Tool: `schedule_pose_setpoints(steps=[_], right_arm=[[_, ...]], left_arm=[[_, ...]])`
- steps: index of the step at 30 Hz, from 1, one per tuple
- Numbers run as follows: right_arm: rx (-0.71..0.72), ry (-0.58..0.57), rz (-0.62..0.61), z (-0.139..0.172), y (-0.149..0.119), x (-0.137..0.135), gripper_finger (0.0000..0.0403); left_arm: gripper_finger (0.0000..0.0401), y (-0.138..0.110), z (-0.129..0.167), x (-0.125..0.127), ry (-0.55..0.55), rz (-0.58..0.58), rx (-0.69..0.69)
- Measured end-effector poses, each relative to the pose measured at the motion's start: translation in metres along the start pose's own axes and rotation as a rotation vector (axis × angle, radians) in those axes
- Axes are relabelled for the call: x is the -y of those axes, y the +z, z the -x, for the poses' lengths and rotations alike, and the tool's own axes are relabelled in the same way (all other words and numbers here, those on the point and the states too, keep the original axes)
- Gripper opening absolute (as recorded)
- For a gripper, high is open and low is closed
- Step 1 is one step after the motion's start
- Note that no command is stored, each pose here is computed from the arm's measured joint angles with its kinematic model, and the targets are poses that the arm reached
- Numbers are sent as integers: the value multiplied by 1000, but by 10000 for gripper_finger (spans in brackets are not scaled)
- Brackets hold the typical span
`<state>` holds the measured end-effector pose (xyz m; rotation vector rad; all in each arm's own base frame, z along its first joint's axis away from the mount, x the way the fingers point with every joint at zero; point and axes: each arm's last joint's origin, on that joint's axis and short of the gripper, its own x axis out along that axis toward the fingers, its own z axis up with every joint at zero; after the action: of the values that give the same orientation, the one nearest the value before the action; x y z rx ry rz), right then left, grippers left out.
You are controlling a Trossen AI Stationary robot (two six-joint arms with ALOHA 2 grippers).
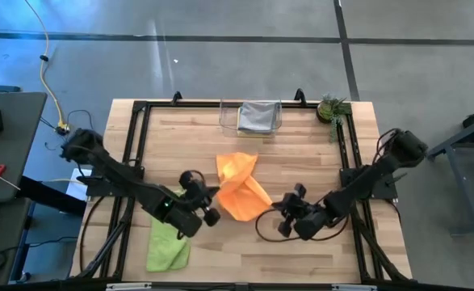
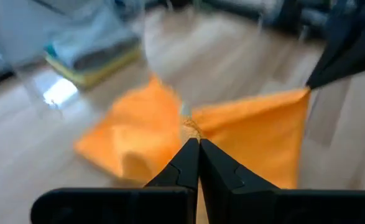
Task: Fold microfiber towels
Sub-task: Fold the orange towel on the table
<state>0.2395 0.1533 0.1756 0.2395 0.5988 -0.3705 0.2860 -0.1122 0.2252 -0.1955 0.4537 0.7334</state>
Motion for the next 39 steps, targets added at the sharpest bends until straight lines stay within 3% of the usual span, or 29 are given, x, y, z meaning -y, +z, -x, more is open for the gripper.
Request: schedule_pose_setpoints(steps=[6,16,18,20,26,30,39], right_arm=[[104,-29,-61,25,39,26,0],[298,-130,-151,64,95,84,0],[326,-146,-154,73,102,95,0],[378,-164,-174,80,112,105,0],[459,-231,-199,95,126,134,0],[484,-295,-197,99,132,149,0],[436,-317,-171,102,132,169,0]], left_arm=[[0,40,8,-29,78,113,107],[0,88,16,-83,202,133,218],[0,102,17,-87,205,186,267],[0,106,19,-101,241,157,269],[0,137,18,-122,237,228,358],[0,149,13,-134,207,211,381],[0,146,5,-144,214,160,317]])
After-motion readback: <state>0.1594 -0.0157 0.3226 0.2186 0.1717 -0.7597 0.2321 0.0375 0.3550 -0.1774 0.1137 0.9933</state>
